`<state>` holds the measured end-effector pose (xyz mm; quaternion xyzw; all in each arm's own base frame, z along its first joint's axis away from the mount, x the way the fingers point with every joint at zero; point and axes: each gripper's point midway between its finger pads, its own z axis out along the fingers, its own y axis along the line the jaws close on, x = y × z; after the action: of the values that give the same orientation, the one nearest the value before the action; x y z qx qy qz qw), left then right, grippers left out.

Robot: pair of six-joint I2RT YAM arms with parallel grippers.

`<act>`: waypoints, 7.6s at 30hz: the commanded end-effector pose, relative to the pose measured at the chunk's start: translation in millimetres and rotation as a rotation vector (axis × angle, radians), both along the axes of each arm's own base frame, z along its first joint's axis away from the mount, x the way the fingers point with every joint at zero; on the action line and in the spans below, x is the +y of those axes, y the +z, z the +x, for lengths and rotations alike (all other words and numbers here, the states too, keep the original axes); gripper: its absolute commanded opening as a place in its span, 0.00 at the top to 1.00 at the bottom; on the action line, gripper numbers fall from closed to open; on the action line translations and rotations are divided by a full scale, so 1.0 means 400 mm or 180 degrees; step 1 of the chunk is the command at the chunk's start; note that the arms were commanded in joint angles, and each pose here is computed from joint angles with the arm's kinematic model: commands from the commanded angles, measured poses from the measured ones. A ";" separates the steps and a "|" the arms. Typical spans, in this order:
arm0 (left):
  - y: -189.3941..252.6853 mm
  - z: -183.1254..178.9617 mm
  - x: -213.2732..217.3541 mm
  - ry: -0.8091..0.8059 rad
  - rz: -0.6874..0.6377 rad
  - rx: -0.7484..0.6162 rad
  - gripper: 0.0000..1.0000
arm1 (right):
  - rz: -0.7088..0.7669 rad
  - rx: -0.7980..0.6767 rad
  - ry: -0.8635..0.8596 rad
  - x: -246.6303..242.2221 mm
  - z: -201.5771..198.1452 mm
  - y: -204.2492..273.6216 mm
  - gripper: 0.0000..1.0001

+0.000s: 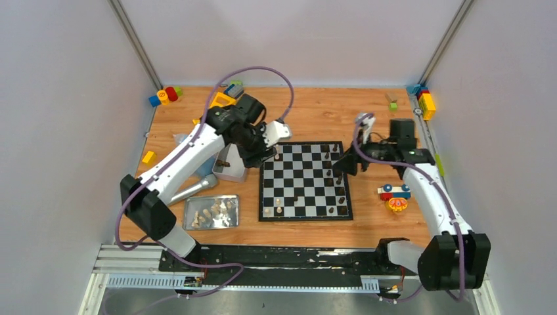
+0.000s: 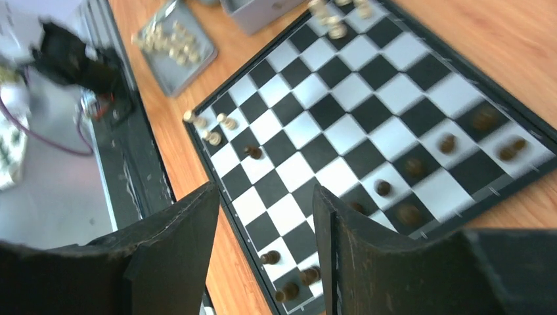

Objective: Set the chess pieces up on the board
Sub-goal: Pick up the chess piece from the chessboard, then place the chess piece on the chessboard, then move the storage box to the center of the board, then pick up the chess piece from the storage box.

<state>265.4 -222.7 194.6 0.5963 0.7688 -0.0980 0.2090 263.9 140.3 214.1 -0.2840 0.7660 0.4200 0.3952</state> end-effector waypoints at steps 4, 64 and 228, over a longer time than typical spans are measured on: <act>0.086 0.056 0.086 0.0692 -0.0695 -0.0244 0.22 | -0.1079 -0.0406 0.0782 0.182 -0.045 -0.116 0.44; 0.146 0.079 0.184 0.1097 -0.0844 -0.0567 0.04 | -0.2451 -0.0053 0.0957 0.100 -0.068 -0.329 0.98; -0.288 0.206 0.246 -0.0189 0.0211 -0.0221 0.92 | -0.1597 0.0063 0.0574 0.092 0.041 -0.224 0.55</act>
<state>330.6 -102.6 37.8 0.6562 0.7437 -0.0296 0.1244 272.4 172.4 107.8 -0.4309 0.8351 0.2500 0.2334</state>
